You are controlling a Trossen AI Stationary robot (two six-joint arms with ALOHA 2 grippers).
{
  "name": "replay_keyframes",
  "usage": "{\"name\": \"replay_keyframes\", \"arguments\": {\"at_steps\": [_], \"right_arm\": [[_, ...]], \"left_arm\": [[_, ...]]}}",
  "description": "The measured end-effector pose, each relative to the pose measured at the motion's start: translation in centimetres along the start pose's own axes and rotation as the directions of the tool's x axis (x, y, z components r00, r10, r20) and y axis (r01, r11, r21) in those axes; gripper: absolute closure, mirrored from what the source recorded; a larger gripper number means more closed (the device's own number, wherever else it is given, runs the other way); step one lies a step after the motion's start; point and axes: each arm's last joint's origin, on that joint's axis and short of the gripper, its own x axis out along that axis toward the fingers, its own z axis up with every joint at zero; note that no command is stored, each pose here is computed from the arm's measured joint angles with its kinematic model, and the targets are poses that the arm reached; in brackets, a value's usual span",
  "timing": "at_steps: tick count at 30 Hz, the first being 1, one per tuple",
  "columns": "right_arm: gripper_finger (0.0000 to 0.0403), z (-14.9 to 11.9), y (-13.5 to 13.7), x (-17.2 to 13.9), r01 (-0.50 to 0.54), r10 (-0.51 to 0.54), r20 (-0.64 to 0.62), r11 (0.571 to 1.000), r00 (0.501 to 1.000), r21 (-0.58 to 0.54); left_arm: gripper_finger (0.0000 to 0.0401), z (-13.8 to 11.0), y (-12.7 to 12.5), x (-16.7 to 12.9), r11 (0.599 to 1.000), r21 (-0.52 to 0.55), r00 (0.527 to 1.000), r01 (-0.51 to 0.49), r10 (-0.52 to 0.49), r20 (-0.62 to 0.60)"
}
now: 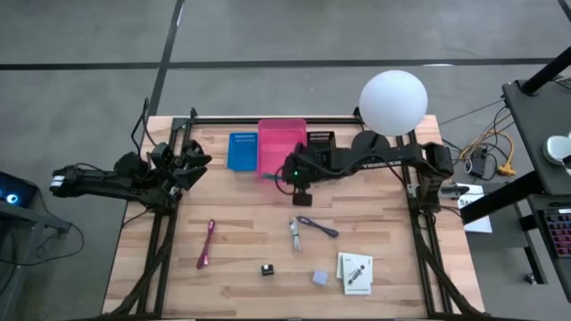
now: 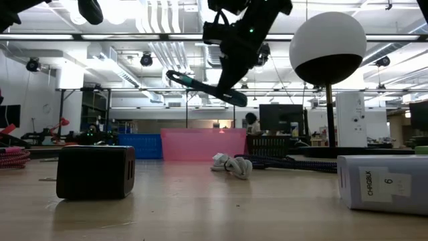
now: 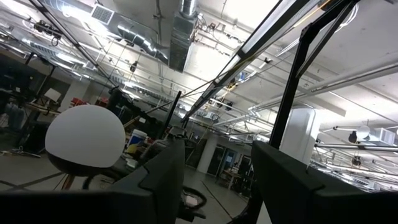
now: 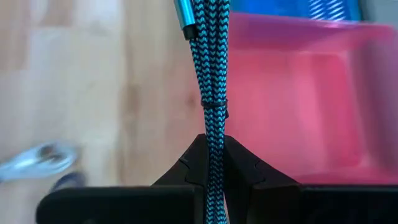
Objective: Pick and place items into bin
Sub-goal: Put the light blue charger cable into the pink bin
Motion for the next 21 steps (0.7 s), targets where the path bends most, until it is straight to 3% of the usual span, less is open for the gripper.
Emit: {"name": "replay_keyframes", "arguments": {"at_steps": [13,21], "right_arm": [[0.0390,-0.1,-5.1,1.6,0.079,-0.094,0.099,0.986,0.991,0.144],[0.0390,0.0,-5.7,1.8,0.016,-0.036,0.132,0.988,0.991,0.154]], "left_arm": [[0.0230,0.0,0.0,0.0,1.000,0.000,1.000,0.000,0.000,0.000],[0.0230,0.0,0.0,0.0,1.000,0.000,1.000,-0.014,0.014,0.006]]}}
